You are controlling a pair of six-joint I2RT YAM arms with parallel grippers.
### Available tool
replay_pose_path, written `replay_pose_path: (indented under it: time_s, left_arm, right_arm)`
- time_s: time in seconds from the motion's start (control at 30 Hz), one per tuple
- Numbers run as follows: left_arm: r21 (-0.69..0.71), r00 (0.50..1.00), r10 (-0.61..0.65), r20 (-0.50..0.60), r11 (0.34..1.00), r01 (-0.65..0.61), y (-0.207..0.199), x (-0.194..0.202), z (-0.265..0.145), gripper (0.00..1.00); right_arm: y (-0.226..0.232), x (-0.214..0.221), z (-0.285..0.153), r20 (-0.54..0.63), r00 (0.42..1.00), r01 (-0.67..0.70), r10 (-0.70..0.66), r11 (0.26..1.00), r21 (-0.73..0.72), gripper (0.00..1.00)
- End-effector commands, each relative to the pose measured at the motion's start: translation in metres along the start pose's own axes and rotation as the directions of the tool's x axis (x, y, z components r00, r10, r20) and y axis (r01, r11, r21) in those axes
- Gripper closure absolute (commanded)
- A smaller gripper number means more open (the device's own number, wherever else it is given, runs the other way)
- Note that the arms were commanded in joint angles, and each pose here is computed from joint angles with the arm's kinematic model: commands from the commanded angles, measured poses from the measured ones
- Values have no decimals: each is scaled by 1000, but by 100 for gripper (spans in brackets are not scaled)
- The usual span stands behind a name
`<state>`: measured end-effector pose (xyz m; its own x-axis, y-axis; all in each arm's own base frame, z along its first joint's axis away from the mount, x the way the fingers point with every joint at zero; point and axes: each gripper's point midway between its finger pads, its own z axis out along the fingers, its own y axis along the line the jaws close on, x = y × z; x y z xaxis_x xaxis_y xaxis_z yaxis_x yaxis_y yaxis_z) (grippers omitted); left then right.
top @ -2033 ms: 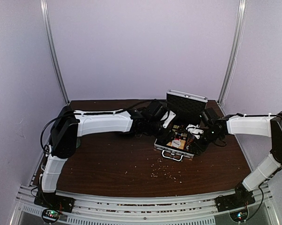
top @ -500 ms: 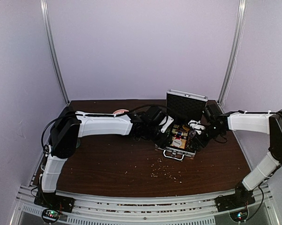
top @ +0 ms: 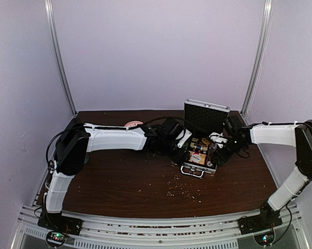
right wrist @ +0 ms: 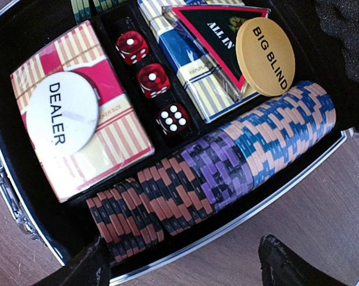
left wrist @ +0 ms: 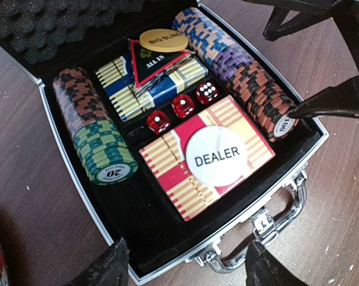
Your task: Pack up texas hold em set
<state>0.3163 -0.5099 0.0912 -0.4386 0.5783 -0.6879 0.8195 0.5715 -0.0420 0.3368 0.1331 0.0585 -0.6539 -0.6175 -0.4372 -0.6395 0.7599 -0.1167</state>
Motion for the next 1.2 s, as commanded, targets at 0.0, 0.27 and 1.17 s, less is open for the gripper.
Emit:
replay_pose_path:
  time_s: [0.0,0.27,1.17]
  left_arm:
    - [-7,997,-8,77,1000,8,3,-23,-15,32]
    - [-47,994,1,105,999,4,9,-32,-36,32]
    - [-164,985,-57,162,983,84,74,-36,-102,19]
  right_arm:
    - [-23,-11,-3,21,999,-36,34,994,100,14]
    - [1,-15,-26,66,998,9,-7,1000,-30,14]
    - [-132,-155,-186,578,740,-263,343,939,-221,41]
